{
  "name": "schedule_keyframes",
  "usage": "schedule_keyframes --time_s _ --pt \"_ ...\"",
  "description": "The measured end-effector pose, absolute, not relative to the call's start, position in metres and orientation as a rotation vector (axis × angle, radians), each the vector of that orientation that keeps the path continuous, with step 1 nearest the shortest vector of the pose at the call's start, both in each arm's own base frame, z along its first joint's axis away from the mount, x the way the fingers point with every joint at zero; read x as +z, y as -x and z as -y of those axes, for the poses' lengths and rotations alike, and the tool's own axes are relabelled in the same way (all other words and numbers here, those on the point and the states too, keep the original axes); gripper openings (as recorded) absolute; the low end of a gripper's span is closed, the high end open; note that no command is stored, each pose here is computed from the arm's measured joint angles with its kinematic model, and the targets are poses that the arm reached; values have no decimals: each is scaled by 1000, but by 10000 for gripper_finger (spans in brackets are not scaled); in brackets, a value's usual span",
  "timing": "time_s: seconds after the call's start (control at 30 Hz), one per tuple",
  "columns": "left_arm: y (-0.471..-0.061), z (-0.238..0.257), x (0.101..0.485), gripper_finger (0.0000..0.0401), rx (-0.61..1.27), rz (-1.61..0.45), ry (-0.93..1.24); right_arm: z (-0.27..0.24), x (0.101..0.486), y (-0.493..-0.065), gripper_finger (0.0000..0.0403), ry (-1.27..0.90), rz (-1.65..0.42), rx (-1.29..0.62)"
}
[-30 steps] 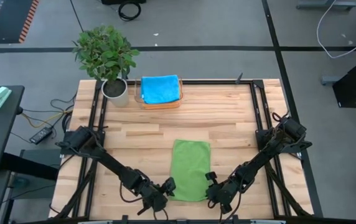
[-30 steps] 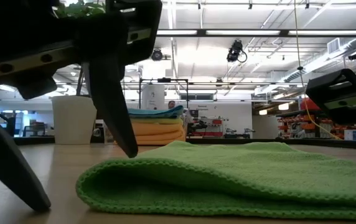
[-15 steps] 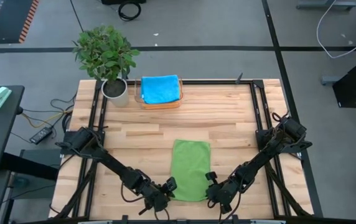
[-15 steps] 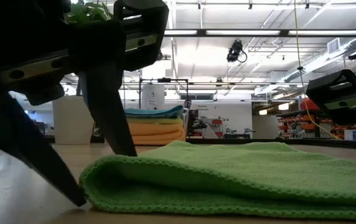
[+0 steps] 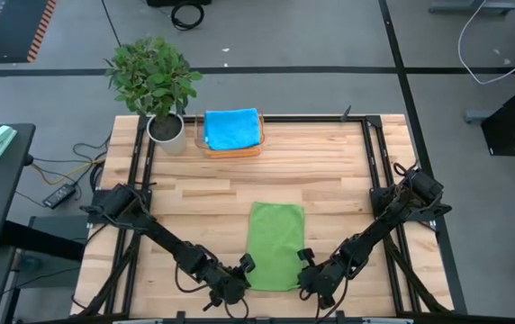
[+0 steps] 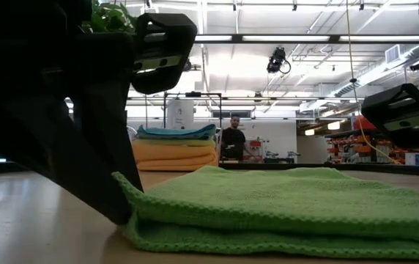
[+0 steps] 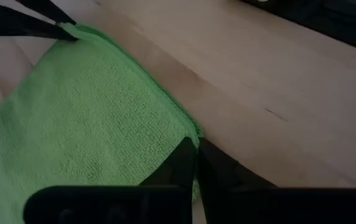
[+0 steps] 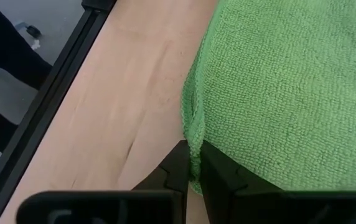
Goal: Fold microfiber towels
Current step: Fold the green microfiber cloth
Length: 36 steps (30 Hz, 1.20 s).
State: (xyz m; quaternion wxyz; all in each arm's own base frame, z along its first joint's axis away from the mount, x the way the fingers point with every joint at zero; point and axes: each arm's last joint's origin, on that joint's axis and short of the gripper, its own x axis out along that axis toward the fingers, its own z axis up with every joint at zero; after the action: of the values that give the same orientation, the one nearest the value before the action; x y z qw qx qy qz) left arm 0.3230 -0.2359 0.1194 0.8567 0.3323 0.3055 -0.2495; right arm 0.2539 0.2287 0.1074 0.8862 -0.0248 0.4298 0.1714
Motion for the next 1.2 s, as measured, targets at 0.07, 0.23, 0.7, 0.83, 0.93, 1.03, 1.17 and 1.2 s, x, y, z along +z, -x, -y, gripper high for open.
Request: schedule_keyframes --time_s 0.07,0.23,0.7,0.83,0.93,1.03,1.17,1.2 --pt "-322 237 119 22 -525 -642 -694 -229 107 -254 39 34 -897 348" --pt "-318 241 123 9 -476 -677 -533 -234 108 -250 39 -84 -912 310" --pt "-311 251 123 209 -522 -652 -583 -236 108 -247 39 -127 -922 290" --pt "-310 260 130 240 -585 -530 -692 -235 108 -248 39 -125 -917 280" --pt "-308 260 127 239 -636 -575 -669 -235 108 -248 39 -125 -916 277" --pt "-307 256 120 224 -619 -650 -619 -235 108 -248 39 -124 -915 275" --pt "-309 256 121 201 -599 -627 -615 -235 108 -249 39 -131 -915 272" --pt "-310 257 122 197 -595 -601 -631 -235 108 -249 39 -133 -915 271"
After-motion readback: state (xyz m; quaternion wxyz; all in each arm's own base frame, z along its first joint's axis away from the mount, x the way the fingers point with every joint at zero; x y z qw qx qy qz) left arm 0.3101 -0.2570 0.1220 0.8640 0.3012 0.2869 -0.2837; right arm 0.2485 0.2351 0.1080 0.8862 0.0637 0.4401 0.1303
